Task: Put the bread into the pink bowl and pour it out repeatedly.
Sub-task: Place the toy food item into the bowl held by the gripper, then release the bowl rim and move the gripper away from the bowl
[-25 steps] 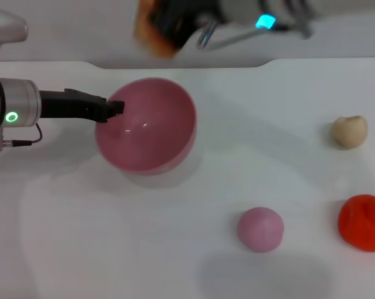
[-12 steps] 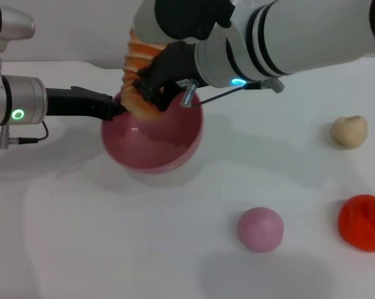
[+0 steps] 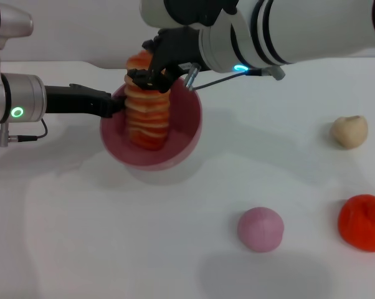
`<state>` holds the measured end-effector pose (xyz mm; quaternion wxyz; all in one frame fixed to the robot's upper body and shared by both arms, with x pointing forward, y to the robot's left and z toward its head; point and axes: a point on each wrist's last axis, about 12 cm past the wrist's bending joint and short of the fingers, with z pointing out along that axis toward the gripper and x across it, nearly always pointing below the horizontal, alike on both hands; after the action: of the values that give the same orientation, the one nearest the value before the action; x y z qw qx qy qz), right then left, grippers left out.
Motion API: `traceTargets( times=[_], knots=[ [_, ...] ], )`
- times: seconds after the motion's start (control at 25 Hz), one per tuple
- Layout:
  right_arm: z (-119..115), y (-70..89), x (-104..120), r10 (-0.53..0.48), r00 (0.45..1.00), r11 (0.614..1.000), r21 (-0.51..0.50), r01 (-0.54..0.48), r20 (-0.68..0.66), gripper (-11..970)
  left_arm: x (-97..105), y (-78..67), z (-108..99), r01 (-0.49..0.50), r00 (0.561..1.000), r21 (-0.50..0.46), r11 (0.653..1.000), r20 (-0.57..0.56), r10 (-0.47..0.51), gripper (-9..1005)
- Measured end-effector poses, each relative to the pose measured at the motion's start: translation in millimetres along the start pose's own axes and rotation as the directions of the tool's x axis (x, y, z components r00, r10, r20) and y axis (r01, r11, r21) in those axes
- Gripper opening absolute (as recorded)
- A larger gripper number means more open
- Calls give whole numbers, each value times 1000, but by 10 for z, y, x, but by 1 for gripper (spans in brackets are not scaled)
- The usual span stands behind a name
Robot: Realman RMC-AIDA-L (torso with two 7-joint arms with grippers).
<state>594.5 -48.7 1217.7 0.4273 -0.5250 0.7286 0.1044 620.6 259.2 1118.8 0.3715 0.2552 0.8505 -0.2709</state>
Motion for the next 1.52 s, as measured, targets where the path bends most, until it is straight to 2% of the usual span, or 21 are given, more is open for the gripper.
traceTargets(
  times=[0.2,0.4,0.56,0.68,0.76,0.92,1.04,1.16,1.28,1.4,1.52],
  knots=[
    [-57,-94,-49,-2,999,999,38,0,47,601,-5,15,-7,1,1000,-9,1000,4,-1,62],
    [-155,-218,-117,-43,982,989,145,16,183,601,-1,29,-2,3,1000,-21,1000,7,-3,63],
    [-232,-278,-102,-87,939,961,276,-9,334,601,-1,32,-2,8,1000,-23,1000,7,-8,63],
    [-293,-278,-16,-113,880,921,381,-82,461,601,8,34,-2,14,1000,-24,1000,7,-14,63],
    [-335,-291,94,-128,832,880,450,-156,540,602,12,35,-2,16,1000,-24,1000,7,-16,63],
    [-429,-318,361,-176,703,770,541,-337,689,602,37,24,12,27,1000,-21,999,7,-26,63],
    [-468,-398,546,-146,618,725,509,-464,772,602,47,10,26,30,1000,-17,999,8,-30,64],
    [-486,-540,757,-72,513,685,416,-598,856,602,56,-4,41,35,999,-14,999,9,-34,64],
    [-471,-650,936,-21,428,657,335,-675,904,602,64,-14,54,38,999,-13,999,12,-38,64],
    [-449,-703,1052,-30,390,649,315,-693,920,602,65,-29,81,32,999,-16,999,15,-32,64],
    [-466,-735,1117,-56,383,637,328,-697,922,601,57,-35,99,32,999,-23,999,21,-31,64]
  ],
)
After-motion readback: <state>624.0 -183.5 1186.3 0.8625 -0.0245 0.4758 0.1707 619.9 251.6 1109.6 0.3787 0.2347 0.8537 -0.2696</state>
